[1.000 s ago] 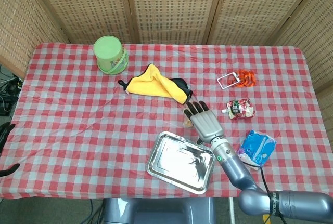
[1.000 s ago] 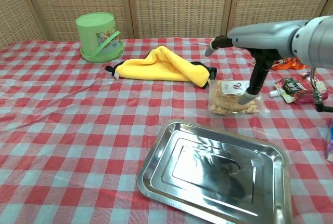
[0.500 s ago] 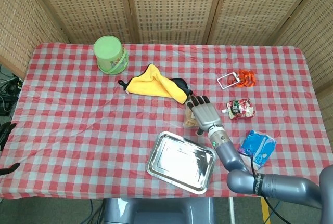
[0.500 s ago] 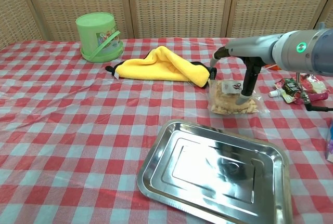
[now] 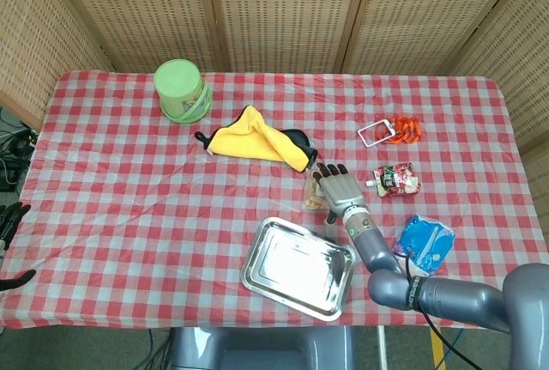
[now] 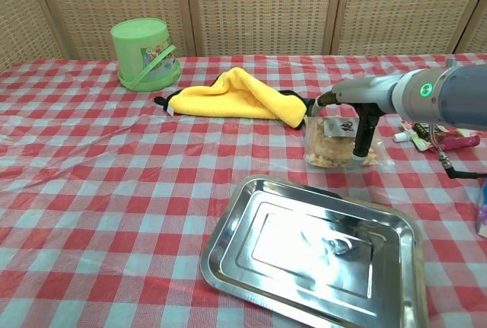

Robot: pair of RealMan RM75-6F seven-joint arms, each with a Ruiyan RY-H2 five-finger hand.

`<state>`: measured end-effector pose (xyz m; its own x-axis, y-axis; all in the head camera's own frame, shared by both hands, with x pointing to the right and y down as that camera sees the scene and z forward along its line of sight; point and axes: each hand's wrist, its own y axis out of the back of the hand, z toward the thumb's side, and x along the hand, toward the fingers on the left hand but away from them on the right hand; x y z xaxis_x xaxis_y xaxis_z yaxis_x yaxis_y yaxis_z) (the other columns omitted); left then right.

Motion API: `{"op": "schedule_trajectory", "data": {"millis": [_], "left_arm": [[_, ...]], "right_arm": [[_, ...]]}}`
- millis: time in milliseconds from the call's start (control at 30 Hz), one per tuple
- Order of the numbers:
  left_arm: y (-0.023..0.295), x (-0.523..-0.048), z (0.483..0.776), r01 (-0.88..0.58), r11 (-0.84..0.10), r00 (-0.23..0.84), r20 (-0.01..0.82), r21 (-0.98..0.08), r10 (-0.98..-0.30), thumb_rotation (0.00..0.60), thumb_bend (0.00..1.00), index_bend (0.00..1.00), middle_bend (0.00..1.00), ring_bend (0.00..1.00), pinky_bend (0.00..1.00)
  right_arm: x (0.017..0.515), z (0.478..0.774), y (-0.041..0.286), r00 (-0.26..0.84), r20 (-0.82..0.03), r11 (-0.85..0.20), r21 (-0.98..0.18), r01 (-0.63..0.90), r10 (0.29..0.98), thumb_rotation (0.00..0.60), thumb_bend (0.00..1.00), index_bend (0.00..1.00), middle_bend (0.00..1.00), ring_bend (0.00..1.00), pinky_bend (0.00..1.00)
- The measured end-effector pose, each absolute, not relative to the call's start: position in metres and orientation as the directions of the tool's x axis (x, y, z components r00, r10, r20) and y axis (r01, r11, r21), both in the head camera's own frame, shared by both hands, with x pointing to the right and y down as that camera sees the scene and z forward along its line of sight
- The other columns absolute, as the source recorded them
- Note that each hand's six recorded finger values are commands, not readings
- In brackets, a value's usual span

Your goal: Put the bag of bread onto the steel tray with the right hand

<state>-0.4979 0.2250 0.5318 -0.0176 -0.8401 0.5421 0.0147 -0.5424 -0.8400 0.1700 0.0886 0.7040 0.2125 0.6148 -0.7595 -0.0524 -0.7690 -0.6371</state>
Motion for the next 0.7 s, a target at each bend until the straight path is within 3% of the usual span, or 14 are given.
{"op": "schedule_trajectory", "data": {"millis": [400,700], "left_arm": [[0.225,-0.497,0.531,0.021,-0.542,-0.011,0.542,-0.840,-0.841,0.600,0.14,0.00,0.00,0.00,0.00],[0.226,-0.496,0.531,0.019,-0.544,-0.007,0.544,-0.839,-0.839,0.600,0.14,0.00,0.00,0.00,0.00]], "right_arm": [[0.166,0.716,0.088,0.219,-0.738,-0.751,-0.660,-0.036,0.638,0.600,0.08,0.17,0.10,0.03,0.17],[0.169,0.726,0.088,0.220,-0.711,-0.725,-0.688,-0.025,0.668,0.600,0.11,0.41,0.39,0.35,0.39]]}}
